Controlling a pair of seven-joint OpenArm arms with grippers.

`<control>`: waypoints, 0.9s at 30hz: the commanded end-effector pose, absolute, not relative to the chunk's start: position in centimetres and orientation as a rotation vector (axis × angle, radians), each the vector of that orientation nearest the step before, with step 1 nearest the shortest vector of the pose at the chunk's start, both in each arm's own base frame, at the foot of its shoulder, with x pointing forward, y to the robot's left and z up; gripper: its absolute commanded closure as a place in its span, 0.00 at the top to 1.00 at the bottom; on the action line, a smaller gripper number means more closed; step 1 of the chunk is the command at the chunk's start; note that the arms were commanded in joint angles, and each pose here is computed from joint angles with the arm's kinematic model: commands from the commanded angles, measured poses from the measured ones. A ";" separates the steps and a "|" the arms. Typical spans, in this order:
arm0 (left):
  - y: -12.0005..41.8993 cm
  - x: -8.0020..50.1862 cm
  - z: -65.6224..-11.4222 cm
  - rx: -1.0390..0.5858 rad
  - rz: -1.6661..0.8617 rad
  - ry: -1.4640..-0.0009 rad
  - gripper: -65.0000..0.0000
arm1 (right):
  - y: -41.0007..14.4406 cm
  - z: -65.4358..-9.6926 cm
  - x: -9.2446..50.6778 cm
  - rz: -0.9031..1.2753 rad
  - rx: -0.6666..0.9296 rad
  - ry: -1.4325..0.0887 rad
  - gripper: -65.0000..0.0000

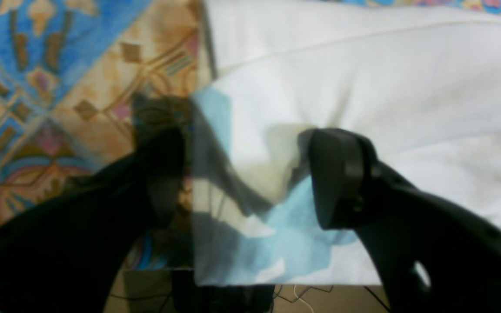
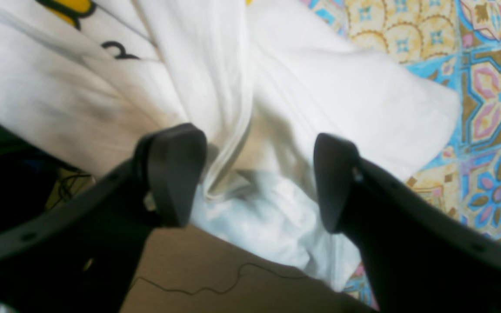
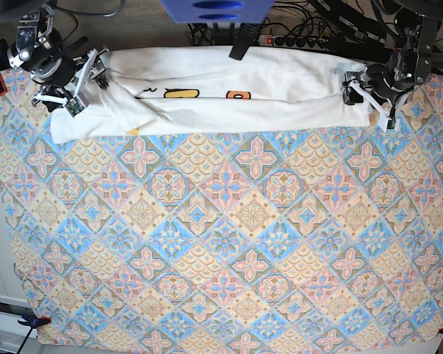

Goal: Fold the T-shirt properly
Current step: 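Grasp the folded edge near the left gripper and pull it inward, then fold the shirt's side inward toward the right gripper with the left gripper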

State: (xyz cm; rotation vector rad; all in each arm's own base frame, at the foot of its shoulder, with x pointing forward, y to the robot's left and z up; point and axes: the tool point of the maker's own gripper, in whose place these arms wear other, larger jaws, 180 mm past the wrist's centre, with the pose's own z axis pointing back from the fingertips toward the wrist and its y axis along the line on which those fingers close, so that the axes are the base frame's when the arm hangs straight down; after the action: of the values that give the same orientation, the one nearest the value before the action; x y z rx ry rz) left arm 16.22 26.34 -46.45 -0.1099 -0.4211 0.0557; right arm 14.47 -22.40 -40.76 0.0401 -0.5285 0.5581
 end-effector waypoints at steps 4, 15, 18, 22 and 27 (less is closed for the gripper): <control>24.0 17.2 -46.5 -0.178 -0.015 -0.434 0.39 | -22.5 -39.9 15.1 0.567 0.033 -0.560 0.63; 25.7 19.7 -46.2 -0.175 0.004 -0.524 0.00 | -22.6 -39.9 15.1 0.565 0.030 -0.560 0.63; 29.6 20.9 -44.5 -0.108 0.093 -0.595 0.00 | -22.6 -39.9 15.1 0.565 0.030 -0.560 0.63; 34.6 21.4 -42.9 -0.025 0.198 -0.650 0.00 | -22.4 -39.9 15.1 0.568 0.035 -0.562 0.63; 39.3 21.8 -40.6 0.059 0.263 -0.702 0.00 | -22.4 -39.9 15.1 0.568 0.035 -0.563 0.63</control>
State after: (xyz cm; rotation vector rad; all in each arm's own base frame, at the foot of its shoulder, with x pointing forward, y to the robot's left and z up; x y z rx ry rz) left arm 20.60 38.61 -42.02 0.0453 -0.6535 0.2773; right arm 14.59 -22.39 -40.67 0.0397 -0.5341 0.5582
